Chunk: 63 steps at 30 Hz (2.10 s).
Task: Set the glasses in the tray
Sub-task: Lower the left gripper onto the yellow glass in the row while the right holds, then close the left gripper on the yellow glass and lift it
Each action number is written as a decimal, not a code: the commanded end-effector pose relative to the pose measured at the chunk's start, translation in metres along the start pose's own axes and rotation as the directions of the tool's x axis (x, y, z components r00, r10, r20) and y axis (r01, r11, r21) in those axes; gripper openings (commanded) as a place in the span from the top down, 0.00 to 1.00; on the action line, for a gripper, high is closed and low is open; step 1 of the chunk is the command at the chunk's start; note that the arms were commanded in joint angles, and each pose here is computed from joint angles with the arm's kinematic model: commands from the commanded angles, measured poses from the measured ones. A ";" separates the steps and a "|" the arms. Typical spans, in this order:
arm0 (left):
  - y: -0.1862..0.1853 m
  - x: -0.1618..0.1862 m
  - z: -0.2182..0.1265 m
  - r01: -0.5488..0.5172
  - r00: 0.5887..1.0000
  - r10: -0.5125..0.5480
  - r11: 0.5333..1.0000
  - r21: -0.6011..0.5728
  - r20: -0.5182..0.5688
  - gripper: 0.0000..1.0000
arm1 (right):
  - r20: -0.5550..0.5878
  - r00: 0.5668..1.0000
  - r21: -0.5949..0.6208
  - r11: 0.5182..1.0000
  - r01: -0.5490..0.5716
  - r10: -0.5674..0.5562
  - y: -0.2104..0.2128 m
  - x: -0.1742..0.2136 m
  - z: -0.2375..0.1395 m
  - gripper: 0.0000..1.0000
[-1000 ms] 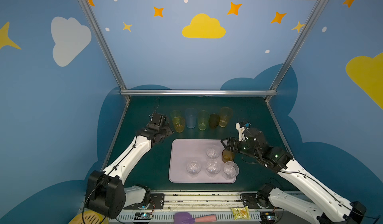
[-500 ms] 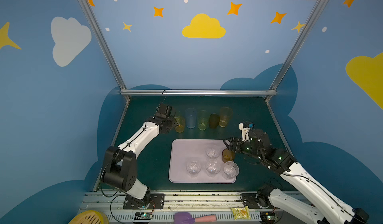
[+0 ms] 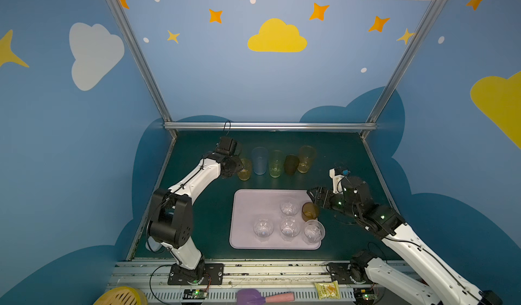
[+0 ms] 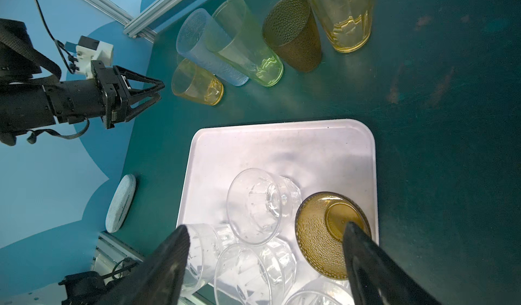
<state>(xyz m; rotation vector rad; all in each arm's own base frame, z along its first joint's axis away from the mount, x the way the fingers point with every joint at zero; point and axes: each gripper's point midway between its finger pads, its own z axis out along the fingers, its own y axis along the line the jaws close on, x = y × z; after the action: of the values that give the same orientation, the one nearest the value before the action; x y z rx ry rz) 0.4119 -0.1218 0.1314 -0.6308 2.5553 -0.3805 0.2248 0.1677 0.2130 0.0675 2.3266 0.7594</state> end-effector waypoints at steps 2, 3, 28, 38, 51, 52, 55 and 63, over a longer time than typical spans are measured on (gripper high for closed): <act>0.009 0.001 0.008 -0.013 1.000 0.012 0.998 -0.054 -0.021 0.66 | -0.017 1.000 -0.007 1.000 -0.009 0.009 -0.003 0.005 -0.001 0.16; 0.009 0.001 0.010 -0.017 1.000 0.015 0.998 -0.057 -0.025 0.66 | -0.018 1.000 -0.006 1.000 -0.009 0.009 -0.004 0.005 -0.001 0.16; 0.013 0.004 0.033 -0.036 0.997 0.027 0.993 -0.116 -0.078 0.87 | -0.020 0.999 -0.013 0.999 -0.051 0.051 -0.010 0.007 -0.003 0.16; 0.020 0.010 0.021 -0.044 0.997 0.035 0.990 -0.135 -0.070 0.96 | -0.037 0.998 -0.031 0.998 -0.050 0.048 -0.008 0.010 -0.004 0.16; 0.007 0.008 -0.029 -0.077 0.997 0.077 0.995 -0.067 0.008 0.96 | -0.055 0.995 -0.056 0.995 -0.085 0.082 -0.006 0.015 -0.005 0.16; 0.007 0.009 -0.032 -0.078 0.997 0.079 0.995 -0.062 0.012 0.96 | -0.056 0.995 -0.057 0.994 -0.088 0.085 -0.006 0.016 -0.005 0.16; 0.005 0.013 -0.041 -0.088 0.996 0.089 0.995 -0.053 0.022 0.96 | -0.055 0.994 -0.062 0.994 -0.095 0.092 -0.007 0.018 -0.006 0.16; 0.004 0.032 -0.061 -0.117 0.993 0.119 0.992 -0.037 0.030 0.96 | -0.061 0.993 -0.075 0.992 -0.103 0.098 -0.007 0.021 -0.007 0.16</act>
<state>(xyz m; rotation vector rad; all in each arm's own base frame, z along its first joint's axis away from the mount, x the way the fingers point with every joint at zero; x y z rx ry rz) 0.3650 -0.1268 0.1625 -0.5066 2.5656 -0.3019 0.2079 0.1633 0.2010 0.1280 2.3589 0.8942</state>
